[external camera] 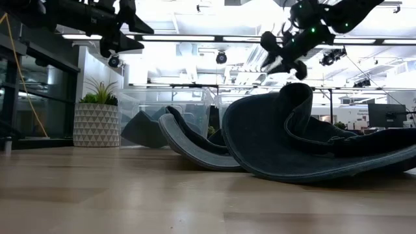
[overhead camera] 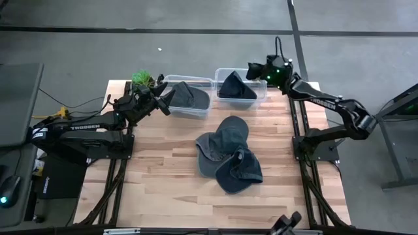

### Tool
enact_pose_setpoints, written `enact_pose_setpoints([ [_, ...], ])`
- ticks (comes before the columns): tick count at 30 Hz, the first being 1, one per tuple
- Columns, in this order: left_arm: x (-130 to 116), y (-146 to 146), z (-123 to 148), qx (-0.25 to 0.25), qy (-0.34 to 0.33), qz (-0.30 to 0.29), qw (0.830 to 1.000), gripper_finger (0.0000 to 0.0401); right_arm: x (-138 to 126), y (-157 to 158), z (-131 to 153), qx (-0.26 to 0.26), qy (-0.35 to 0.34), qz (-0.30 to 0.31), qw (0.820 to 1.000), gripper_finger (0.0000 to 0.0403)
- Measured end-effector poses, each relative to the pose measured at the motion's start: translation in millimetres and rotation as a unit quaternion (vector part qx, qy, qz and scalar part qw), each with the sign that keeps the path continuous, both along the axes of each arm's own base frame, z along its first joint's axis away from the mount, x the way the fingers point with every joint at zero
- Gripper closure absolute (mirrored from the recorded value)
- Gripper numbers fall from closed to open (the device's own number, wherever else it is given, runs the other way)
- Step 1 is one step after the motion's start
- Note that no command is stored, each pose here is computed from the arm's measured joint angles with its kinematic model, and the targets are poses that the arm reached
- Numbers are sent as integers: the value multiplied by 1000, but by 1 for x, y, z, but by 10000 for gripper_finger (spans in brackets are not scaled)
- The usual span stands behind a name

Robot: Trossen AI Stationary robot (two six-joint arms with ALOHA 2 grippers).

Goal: Pick & Place hat
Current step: Put the bottom blue cap into the right transparent bin

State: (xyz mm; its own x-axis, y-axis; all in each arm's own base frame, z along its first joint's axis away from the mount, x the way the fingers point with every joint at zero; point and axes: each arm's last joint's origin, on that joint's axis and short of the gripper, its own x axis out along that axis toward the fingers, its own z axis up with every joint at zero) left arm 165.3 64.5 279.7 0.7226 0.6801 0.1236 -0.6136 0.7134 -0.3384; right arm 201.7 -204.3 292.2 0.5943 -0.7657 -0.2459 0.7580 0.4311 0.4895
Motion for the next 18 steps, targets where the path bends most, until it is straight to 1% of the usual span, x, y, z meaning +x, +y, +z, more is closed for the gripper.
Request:
enact_pose_setpoints([
  [4,0,0,0,-2,-3,-12,1000,153,4,0,23,-28,33,61,997,263],
  [8,1,-1,-1,-5,-1,-21,1000,153,11,8,48,-55,84,123,987,263],
  [12,1,-1,-3,-16,1,-23,1000,153,17,22,70,-72,139,189,969,263],
  [18,1,-1,-4,-24,0,-31,999,153,24,49,92,-100,213,265,935,263],
])
